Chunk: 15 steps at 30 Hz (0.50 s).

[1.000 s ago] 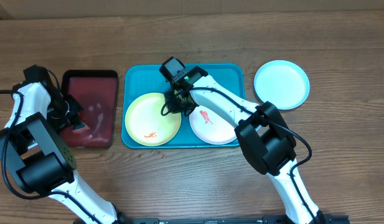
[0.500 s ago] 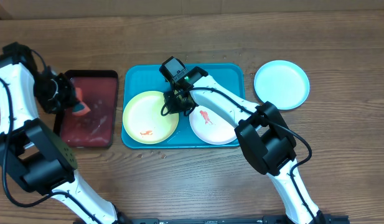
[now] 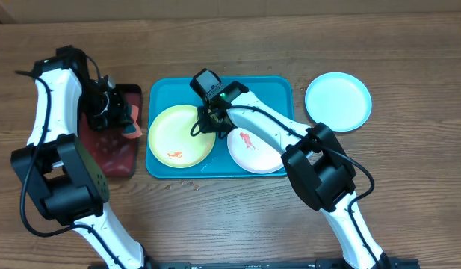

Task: Clean dirty plates on tray and stack at the side
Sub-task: 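Lift the sponge with the left gripper and carry it to the yellow plate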

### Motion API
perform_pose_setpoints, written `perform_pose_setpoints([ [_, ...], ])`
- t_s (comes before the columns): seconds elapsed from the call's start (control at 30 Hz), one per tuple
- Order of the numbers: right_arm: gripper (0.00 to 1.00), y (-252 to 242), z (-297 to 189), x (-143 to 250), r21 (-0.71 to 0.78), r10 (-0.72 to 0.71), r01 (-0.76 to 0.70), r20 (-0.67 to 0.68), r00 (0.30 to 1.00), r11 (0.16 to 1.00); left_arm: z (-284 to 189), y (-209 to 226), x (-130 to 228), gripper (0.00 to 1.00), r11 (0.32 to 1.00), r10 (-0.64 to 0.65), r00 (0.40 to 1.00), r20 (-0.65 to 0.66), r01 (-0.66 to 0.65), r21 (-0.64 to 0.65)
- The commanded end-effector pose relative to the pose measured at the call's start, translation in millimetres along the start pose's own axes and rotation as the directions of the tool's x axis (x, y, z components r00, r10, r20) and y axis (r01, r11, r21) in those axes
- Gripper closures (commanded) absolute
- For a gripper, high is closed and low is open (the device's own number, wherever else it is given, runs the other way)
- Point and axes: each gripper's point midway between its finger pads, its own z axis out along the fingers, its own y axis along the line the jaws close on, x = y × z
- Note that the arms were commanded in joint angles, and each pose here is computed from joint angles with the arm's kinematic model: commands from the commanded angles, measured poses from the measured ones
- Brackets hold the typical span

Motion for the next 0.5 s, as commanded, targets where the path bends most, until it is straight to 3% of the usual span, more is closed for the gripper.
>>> perform_pose_setpoints([
  [0.0, 0.44, -21, 15, 8, 0.079, -0.164, 0.167, -0.034, 0.986, 0.983, 0, -7, 1, 0.96, 0.999, 0.031, 1.000, 0.000, -0.031, 0.016],
  [0.17, 0.37, -12, 5, -13, 0.080, -0.386, 0.383, 0.018, 0.922, 0.920, 0, -7, 1, 0.96, 0.999, 0.030, 1.000, 0.001, -0.030, 0.016],
  [0.3, 0.37, 2, 1, -31, 0.076, -0.588, 0.584, 0.081, 0.804, 0.808, 0, -7, 2, 0.96, 0.999, 0.029, 1.000, -0.003, -0.029, 0.016],
  [0.47, 0.37, 21, 0, -29, 0.002, -0.725, 0.730, 0.126, 0.677, 0.683, 0, -6, 4, 0.96, 1.000, 0.027, 1.000, -0.011, -0.026, 0.015],
])
